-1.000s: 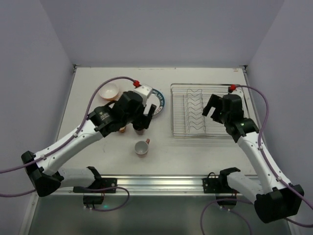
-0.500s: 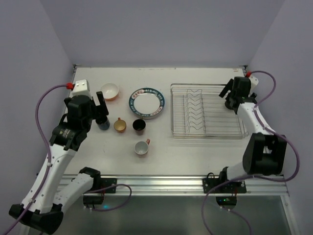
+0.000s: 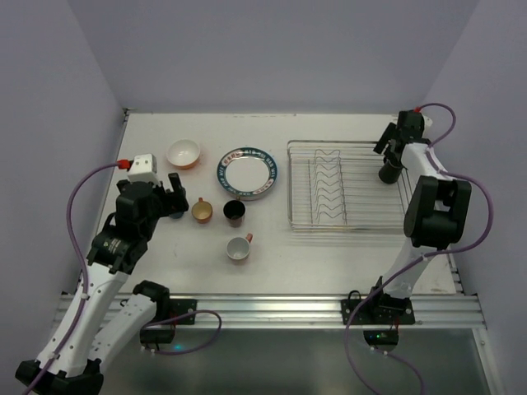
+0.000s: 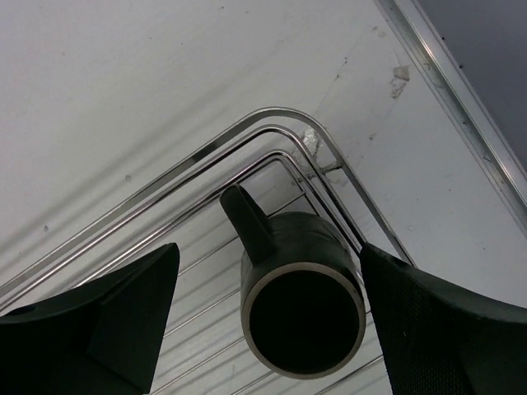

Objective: Unload the mixed dishes from the dish rack

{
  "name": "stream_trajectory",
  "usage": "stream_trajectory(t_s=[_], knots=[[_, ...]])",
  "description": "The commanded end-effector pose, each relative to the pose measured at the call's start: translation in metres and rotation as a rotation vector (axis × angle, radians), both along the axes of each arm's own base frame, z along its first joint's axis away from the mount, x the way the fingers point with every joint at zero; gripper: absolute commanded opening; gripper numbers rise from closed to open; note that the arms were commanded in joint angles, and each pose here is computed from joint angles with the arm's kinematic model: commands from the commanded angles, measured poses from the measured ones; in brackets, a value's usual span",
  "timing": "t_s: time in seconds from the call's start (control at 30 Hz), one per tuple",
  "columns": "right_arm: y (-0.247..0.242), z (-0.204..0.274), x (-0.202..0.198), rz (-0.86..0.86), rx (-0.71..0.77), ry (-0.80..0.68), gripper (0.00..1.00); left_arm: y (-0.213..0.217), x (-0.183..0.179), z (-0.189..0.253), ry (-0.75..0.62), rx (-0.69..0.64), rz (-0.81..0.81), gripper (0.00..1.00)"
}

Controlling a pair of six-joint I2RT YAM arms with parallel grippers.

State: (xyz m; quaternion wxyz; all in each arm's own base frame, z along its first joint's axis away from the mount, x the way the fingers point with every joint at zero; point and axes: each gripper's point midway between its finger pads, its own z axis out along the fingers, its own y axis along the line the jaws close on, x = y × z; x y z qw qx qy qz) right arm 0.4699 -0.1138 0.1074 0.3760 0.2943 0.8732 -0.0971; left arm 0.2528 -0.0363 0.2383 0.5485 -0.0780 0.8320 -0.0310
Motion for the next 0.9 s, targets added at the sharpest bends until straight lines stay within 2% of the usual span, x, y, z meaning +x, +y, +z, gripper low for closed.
stream_trajectory(t_s=[0.0, 0.27, 0.4, 0.67, 0.87], knots=[[-0.004, 0.0, 0.006, 0.024, 0.011, 0.022, 0.92, -0.012, 0.004, 0.007, -0.043, -0.037, -0.042, 1.0], [0.003, -0.008, 0.004, 0.049, 0.042, 0.043, 0.73, -0.014, 0.004, 0.008, -0.047, -0.041, -0.056, 1.0], [0.006, -0.011, -0.003, 0.052, 0.056, 0.05, 0.73, -0.016, 0.004, 0.008, -0.049, -0.042, -0.067, 1.0], [0.009, -0.008, -0.015, 0.038, 0.064, 0.045, 0.81, -0.021, 0.006, 0.004, -0.035, -0.043, -0.092, 1.0], [0.006, -0.006, -0.019, 0.021, 0.051, 0.041, 0.77, -0.026, 0.005, 0.005, -0.041, -0.051, -0.119, 1.0]])
